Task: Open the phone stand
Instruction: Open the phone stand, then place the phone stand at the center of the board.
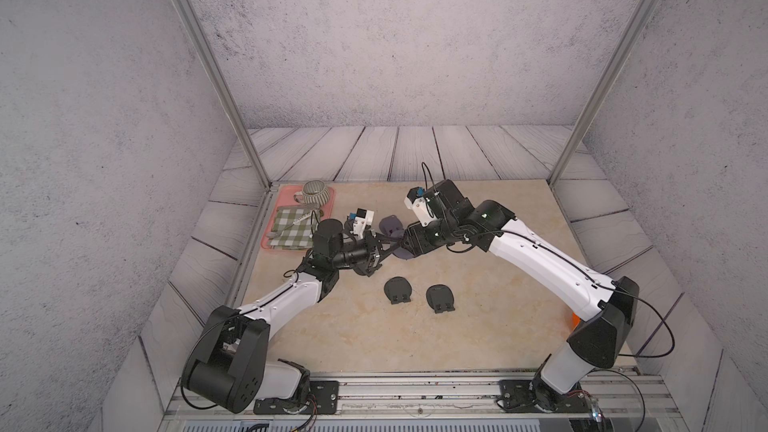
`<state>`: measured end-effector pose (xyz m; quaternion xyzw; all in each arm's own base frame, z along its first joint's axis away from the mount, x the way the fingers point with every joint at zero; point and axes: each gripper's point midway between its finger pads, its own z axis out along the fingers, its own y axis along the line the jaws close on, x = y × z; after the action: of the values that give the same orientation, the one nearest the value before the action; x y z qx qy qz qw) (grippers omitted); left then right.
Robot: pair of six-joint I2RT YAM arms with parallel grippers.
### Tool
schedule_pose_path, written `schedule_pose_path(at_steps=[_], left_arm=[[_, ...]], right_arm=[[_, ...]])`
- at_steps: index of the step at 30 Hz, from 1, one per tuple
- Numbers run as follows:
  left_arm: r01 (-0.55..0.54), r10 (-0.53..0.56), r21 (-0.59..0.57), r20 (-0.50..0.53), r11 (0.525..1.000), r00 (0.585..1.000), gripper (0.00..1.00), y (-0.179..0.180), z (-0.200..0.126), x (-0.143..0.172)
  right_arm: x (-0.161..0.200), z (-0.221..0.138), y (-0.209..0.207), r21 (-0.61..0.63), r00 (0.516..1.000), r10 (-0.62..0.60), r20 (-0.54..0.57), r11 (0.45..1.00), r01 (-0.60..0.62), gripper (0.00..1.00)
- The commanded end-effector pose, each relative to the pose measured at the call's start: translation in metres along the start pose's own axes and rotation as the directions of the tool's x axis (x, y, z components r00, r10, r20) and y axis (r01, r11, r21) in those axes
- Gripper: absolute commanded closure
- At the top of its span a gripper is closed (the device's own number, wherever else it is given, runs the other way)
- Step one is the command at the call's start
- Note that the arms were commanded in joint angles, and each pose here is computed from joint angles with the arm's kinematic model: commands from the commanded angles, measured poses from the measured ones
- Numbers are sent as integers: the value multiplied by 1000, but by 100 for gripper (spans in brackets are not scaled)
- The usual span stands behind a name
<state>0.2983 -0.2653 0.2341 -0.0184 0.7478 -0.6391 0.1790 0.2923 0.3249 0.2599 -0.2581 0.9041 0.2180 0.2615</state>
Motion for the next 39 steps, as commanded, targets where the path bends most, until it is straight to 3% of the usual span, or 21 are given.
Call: schedule_pose_path(at_steps=[1, 2, 3, 4, 12, 17, 26, 39], left_arm=[[-40, 40, -23, -21, 999, 999, 55, -7, -4, 3], [-42, 41, -61, -20, 997, 999, 27, -3, -6, 3], [-45, 42, -106, -23, 993, 999, 8, 4, -8, 4], [-44, 41, -138, -27, 989, 999, 0, 9, -9, 6], [-23, 39, -424, 28, 905, 999, 2, 47, -39, 11], [-59, 83, -521, 23, 851, 996, 2, 48, -58, 17], [-89, 110, -560, 4, 824, 994, 2, 48, -78, 35], [-98, 98, -559, -30, 823, 995, 2, 54, -84, 51]], right_arm=[[-7, -8, -11, 65, 1000, -18, 13, 998, 17, 43], [-7, -9, -14, 79, 1000, -22, 13, 997, 21, 43], [-7, -9, -17, 91, 1000, -26, 8, 995, 25, 43], [-6, -9, -20, 103, 1000, -29, 4, 994, 28, 44], [1, -7, -68, 252, 999, 7, -42, 968, 4, 45], [10, 1, -110, 339, 996, 53, -68, 940, -27, 44], [26, 31, -179, 443, 979, 161, -129, 892, -88, 44], [39, 76, -225, 476, 959, 231, -167, 870, -127, 45]])
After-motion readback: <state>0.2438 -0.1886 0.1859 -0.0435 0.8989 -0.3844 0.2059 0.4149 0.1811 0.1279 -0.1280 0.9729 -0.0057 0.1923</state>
